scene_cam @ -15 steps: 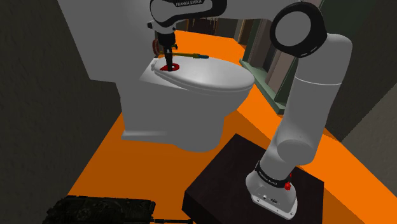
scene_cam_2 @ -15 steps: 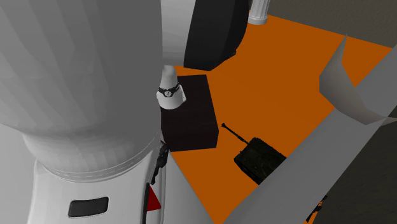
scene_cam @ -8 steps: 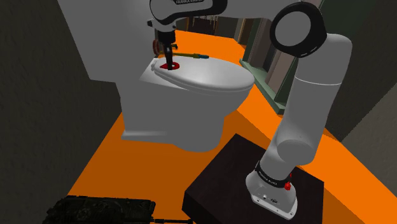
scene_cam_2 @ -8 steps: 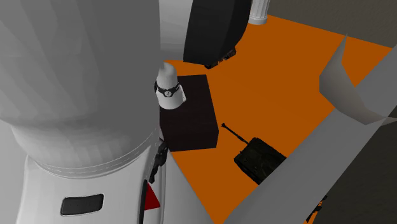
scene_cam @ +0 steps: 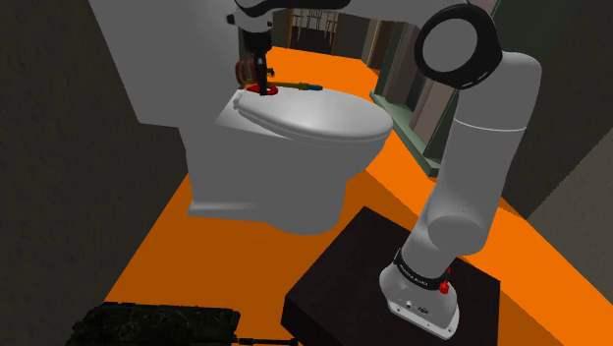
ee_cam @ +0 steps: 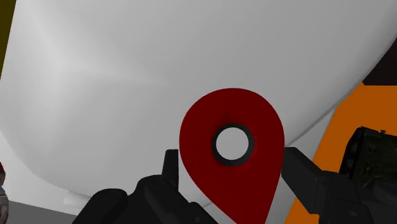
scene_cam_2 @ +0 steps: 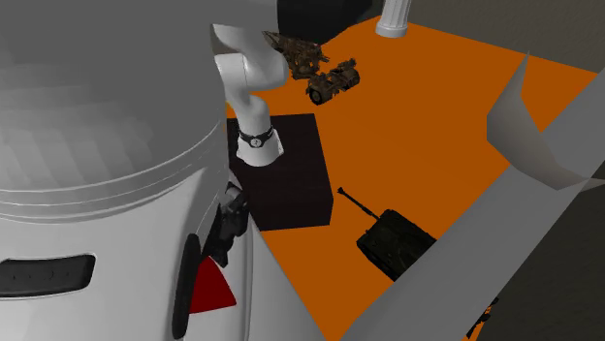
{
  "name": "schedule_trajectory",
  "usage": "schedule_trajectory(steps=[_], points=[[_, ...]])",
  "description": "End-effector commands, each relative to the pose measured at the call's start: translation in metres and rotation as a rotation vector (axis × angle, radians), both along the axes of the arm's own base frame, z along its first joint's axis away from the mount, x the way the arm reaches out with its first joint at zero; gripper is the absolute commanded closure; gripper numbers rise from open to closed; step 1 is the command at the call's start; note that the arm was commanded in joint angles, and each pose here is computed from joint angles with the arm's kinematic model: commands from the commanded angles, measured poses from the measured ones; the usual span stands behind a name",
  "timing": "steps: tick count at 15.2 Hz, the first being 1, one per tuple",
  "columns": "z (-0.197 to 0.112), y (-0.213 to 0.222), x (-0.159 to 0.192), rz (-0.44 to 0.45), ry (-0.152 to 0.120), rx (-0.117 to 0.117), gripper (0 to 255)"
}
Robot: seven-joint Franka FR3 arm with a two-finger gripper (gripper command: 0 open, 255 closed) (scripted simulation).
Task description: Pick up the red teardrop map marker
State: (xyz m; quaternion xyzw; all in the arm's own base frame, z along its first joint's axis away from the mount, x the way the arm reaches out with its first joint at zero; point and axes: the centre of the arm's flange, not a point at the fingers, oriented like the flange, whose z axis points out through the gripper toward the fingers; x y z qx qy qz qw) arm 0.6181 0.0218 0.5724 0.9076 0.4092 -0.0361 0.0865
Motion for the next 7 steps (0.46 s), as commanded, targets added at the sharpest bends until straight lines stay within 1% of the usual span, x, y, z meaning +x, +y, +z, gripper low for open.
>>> schedule_trajectory(steps=[1,5,7], points=[[0.011,0.0,0.0,0.0,0.0,0.0,255],[0.032,0.0,0.0,0.0,0.0,0.0,255],[0.033,0.0,0.0,0.0,0.0,0.0,255]])
